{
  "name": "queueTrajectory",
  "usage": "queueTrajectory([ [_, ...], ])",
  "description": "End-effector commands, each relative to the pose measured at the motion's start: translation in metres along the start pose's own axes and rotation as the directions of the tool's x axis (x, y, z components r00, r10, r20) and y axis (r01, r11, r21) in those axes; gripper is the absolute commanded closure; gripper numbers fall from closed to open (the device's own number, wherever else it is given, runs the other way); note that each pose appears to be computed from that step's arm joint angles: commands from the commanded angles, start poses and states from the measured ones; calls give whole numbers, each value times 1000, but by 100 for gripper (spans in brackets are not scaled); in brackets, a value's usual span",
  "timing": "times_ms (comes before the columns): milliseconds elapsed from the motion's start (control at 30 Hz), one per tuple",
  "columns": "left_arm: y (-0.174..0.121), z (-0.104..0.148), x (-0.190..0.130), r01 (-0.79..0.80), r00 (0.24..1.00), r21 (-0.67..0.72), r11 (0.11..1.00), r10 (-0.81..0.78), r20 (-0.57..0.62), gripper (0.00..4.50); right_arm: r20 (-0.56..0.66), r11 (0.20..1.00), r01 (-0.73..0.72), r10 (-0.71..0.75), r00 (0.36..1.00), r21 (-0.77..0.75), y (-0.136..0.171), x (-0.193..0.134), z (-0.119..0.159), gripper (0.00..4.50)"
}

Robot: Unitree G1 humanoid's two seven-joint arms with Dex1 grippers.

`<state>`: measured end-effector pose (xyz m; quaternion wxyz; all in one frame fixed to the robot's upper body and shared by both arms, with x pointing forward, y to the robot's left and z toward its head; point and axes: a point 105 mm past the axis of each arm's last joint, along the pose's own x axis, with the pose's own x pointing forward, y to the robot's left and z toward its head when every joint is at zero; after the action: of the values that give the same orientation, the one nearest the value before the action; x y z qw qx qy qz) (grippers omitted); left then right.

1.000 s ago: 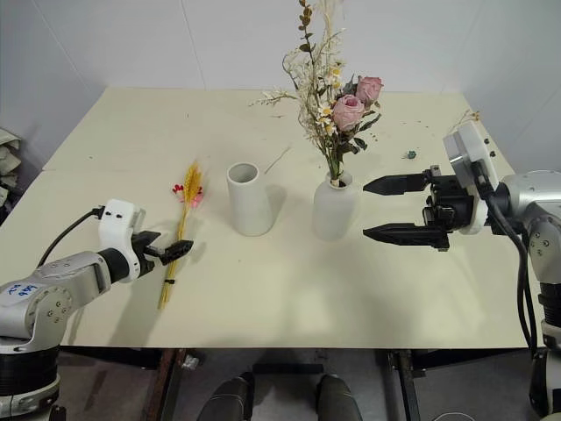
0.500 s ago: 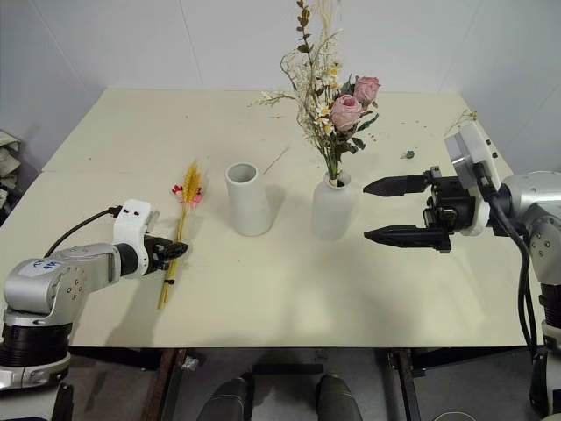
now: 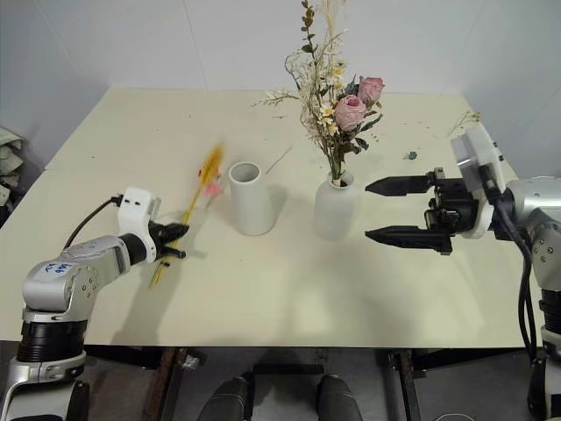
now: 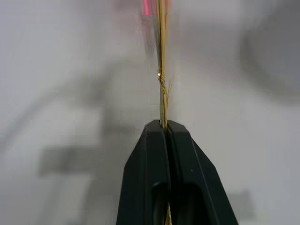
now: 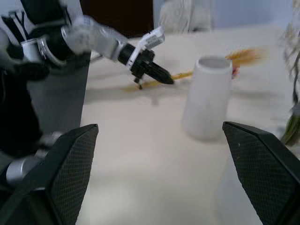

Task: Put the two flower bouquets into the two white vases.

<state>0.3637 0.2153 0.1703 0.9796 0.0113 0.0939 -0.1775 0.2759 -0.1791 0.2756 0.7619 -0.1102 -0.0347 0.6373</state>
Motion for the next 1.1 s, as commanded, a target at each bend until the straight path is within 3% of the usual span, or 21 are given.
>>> queueTrajectory([
  [33, -1, 59, -9, 57, 944, 17, 998, -59, 324, 447, 113, 997, 50, -44, 993, -54, 0, -6, 23, 0],
  [233, -8, 111, -20, 215, 769, 67, 974, -211, 604, 447, 125, 983, 171, -162, 979, -65, -9, -13, 24, 0],
  [400, -16, 139, -27, 400, 595, 124, 908, -359, 719, 447, 118, 965, 254, -245, 962, -60, -5, -11, 24, 0],
  [800, -38, 161, -10, 696, 356, 223, 683, -598, 718, 447, 46, 939, 344, -343, 938, 1, 28, 5, 9, 0],
  [1100, -57, 168, -12, 807, 187, 287, 517, -684, 705, 447, 152, 944, 328, -320, 935, -29, 61, 27, 23, 0],
])
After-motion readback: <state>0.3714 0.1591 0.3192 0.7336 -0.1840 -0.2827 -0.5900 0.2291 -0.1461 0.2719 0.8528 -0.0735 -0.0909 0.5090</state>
